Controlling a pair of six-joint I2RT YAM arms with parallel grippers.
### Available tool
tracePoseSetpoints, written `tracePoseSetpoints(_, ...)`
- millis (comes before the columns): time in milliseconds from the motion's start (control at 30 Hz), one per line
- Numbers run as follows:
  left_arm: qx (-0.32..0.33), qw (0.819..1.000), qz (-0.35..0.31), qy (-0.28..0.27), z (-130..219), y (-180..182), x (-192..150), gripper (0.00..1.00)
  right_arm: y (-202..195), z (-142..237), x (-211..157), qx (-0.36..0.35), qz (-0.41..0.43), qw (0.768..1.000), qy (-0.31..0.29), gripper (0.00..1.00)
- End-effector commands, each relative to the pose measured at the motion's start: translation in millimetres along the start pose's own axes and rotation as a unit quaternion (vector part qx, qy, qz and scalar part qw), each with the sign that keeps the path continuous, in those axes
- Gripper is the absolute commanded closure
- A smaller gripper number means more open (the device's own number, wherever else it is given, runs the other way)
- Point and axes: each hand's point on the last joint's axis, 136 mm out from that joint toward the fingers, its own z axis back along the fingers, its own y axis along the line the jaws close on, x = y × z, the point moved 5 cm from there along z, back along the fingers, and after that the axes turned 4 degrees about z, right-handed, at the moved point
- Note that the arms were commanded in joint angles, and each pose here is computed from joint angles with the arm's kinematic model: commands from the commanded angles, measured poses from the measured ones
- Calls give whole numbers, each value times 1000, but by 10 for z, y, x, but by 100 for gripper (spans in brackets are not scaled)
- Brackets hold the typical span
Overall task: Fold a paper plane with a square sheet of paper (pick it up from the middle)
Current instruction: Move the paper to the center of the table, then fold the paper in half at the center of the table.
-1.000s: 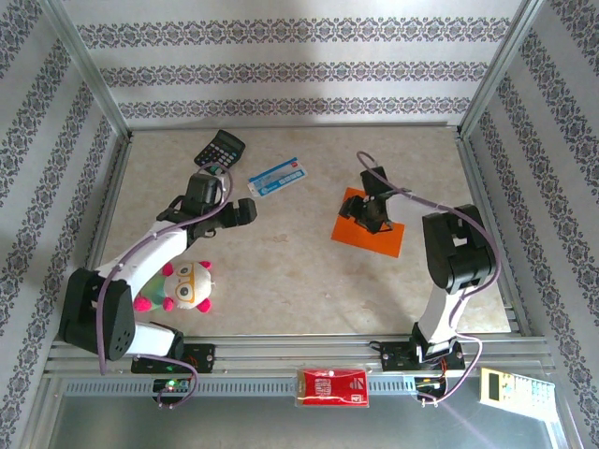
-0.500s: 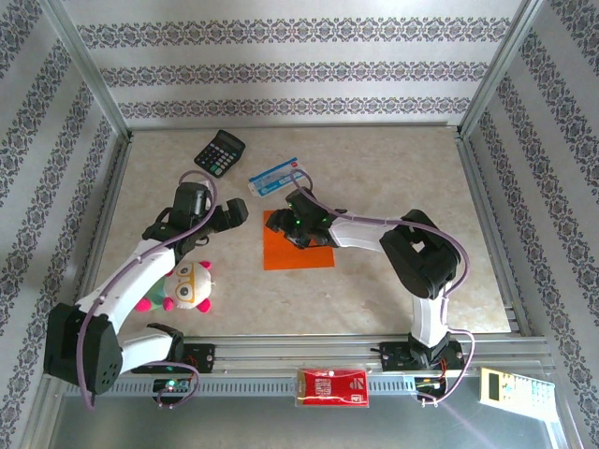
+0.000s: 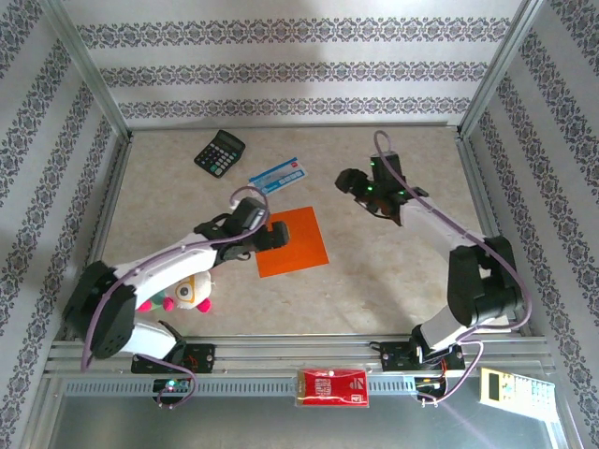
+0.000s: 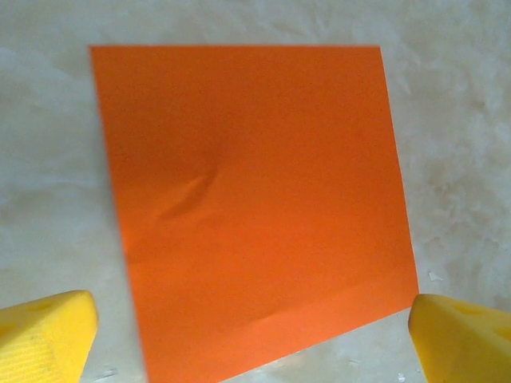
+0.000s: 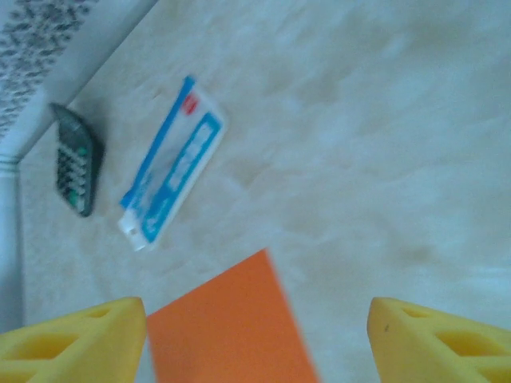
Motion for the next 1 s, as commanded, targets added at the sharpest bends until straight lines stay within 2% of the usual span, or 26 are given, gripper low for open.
tracePoseSetpoints(0, 29, 999, 23, 0, -194, -118, 12, 0, -359, 113, -195, -51, 52, 997, 29, 25)
tracePoseSetpoints(200, 84, 996, 14, 26, -619, -207, 5, 0, -551, 166, -231, -35, 40, 998, 34, 24)
tracePoseSetpoints(400, 155, 988, -4, 26, -787, -221, -10, 0, -567, 181, -270, -6, 24, 999, 33, 23)
tracePoseSetpoints(633, 201, 979, -17, 39, -998, -248, -66, 0, -574, 217, -288, 12, 17, 999, 28, 23)
tracePoseSetpoints(833, 198, 976, -68, 66, -1128, -295, -125, 0, -674, 259, -252, 15, -1, 1000, 18, 23)
tracePoseSetpoints(967, 159, 969, -148, 117, -1213, -309, -206, 1, -718, 288, -233, 10, -5, 1000, 12, 23)
